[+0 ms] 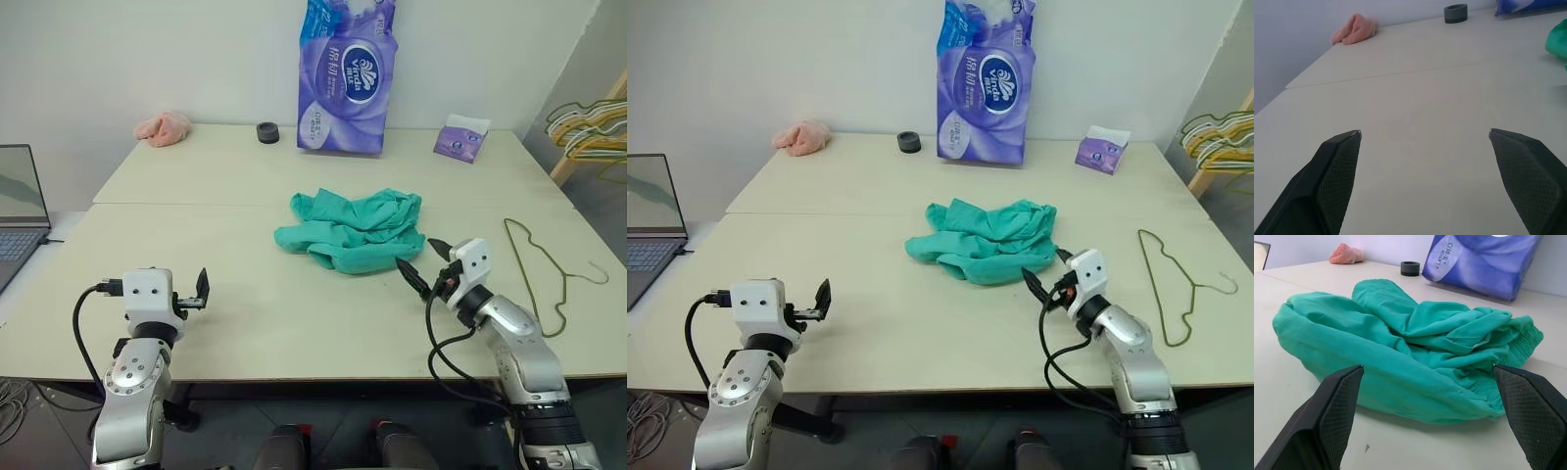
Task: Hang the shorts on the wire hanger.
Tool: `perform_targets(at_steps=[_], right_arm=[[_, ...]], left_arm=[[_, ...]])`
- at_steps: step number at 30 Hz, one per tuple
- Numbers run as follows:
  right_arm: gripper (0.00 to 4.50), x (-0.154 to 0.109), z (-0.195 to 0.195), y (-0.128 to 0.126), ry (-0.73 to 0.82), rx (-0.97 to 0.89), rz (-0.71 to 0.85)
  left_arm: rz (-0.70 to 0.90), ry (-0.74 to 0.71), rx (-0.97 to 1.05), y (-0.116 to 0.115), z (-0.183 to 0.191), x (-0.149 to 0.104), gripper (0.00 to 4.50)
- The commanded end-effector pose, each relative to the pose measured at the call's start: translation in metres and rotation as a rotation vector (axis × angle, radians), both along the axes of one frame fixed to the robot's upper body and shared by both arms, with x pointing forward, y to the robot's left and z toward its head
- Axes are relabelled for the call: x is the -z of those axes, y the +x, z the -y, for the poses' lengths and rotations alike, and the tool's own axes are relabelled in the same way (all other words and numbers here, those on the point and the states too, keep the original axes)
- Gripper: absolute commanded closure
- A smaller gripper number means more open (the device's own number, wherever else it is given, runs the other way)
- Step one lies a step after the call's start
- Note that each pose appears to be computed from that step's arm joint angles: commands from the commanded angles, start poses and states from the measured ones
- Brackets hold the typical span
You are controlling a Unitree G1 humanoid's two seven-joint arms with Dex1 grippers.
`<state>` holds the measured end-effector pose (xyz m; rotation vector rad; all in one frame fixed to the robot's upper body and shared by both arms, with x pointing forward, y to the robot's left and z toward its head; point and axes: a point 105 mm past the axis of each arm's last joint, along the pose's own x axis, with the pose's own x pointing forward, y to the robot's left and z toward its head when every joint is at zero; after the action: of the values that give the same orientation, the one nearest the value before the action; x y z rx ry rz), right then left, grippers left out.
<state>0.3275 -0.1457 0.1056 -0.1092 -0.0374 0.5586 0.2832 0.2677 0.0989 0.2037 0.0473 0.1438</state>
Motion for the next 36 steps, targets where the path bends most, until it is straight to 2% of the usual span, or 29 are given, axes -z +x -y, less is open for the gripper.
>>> perform_targets(at_steps=[1, 17, 20, 25, 30, 36], right_arm=[[0.0, -0.013, -0.001, -0.003, -0.013, -0.013, 0.061], [0.0, -0.015, -0.009, -0.006, -0.042, -0.08, 0.081], [0.0, -0.017, -0.011, -0.008, -0.049, -0.096, 0.087], [0.0, -0.021, -0.016, -0.012, -0.063, -0.14, 0.101], [0.0, -0.029, -0.03, -0.037, -0.153, -0.344, 0.114], [0.0, -0.039, -0.042, -0.068, -0.241, -0.591, 0.058]], left_arm=[[0.063, 0.02, 0.029, 0.002, 0.005, -0.016, 0.08], [0.097, 0.023, 0.092, -0.002, 0.009, -0.02, 0.08], [0.122, -0.006, 0.156, -0.005, 0.016, -0.023, 0.08], [0.089, 0.039, 0.341, -0.006, 0.046, -0.018, 0.08], [0.065, 0.154, 0.549, 0.002, 0.079, -0.019, 0.08], [0.078, 0.246, 0.689, 0.029, 0.104, -0.029, 0.08]])
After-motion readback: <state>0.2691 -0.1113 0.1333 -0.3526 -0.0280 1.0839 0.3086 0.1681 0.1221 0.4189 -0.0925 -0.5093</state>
